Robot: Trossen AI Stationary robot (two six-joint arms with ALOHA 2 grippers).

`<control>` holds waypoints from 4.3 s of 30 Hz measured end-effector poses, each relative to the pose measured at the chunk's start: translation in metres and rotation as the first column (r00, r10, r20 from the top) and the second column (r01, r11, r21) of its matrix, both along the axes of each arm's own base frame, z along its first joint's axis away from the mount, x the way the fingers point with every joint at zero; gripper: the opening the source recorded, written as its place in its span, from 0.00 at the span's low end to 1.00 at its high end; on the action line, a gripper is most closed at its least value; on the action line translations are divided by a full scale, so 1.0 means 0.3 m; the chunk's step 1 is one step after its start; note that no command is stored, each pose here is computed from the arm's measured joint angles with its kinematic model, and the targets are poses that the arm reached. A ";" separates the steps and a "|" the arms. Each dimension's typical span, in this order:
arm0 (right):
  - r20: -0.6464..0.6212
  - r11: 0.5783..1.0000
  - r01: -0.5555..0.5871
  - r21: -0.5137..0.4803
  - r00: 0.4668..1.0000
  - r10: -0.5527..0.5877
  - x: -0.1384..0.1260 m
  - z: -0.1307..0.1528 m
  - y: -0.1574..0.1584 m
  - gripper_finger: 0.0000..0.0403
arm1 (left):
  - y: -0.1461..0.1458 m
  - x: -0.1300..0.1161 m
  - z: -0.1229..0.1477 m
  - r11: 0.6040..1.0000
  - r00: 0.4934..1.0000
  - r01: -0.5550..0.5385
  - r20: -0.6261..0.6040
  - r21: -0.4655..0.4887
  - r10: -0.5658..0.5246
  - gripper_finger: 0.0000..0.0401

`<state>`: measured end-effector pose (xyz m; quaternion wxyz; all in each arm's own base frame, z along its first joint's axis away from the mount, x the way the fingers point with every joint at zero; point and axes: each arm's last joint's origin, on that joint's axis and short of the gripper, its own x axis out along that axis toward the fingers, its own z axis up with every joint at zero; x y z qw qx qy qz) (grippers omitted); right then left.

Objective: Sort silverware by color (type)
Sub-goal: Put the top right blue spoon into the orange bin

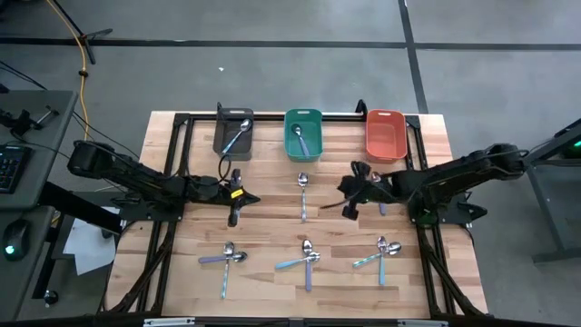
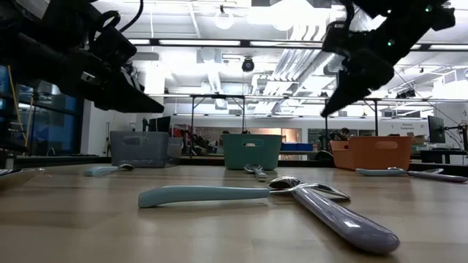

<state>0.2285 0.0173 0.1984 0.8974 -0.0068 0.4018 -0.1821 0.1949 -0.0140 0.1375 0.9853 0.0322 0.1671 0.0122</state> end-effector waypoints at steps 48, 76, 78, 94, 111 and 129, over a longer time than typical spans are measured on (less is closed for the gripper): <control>-0.405 0.960 0.007 0.280 0.908 0.111 -0.080 -0.112 -0.293 0.38 | 0.101 0.007 0.002 0.931 0.933 -0.359 0.032 0.066 0.358 0.01; -0.549 0.946 0.042 0.323 0.822 0.151 -0.042 -0.244 -0.306 0.29 | 0.132 0.010 0.021 0.914 0.926 -0.378 0.083 0.148 0.369 0.01; -0.547 0.945 0.048 0.322 0.825 0.144 -0.042 -0.244 -0.306 0.25 | 0.132 0.010 0.021 0.913 0.928 -0.373 0.082 0.163 0.364 0.01; -0.545 0.947 0.055 0.315 0.827 0.134 -0.009 -0.213 -0.317 0.09 | 0.132 0.010 0.022 0.913 0.928 -0.373 0.084 0.162 0.364 0.01; -0.423 0.959 0.032 0.281 0.901 0.094 0.132 0.020 -0.361 0.09 | 0.131 0.010 0.020 0.913 0.930 -0.367 0.077 0.177 0.359 0.01; -0.333 0.754 0.655 0.044 0.721 -0.607 -0.142 0.165 -0.782 0.09 | 0.131 0.006 0.009 0.916 0.927 -0.375 0.048 0.146 0.372 0.01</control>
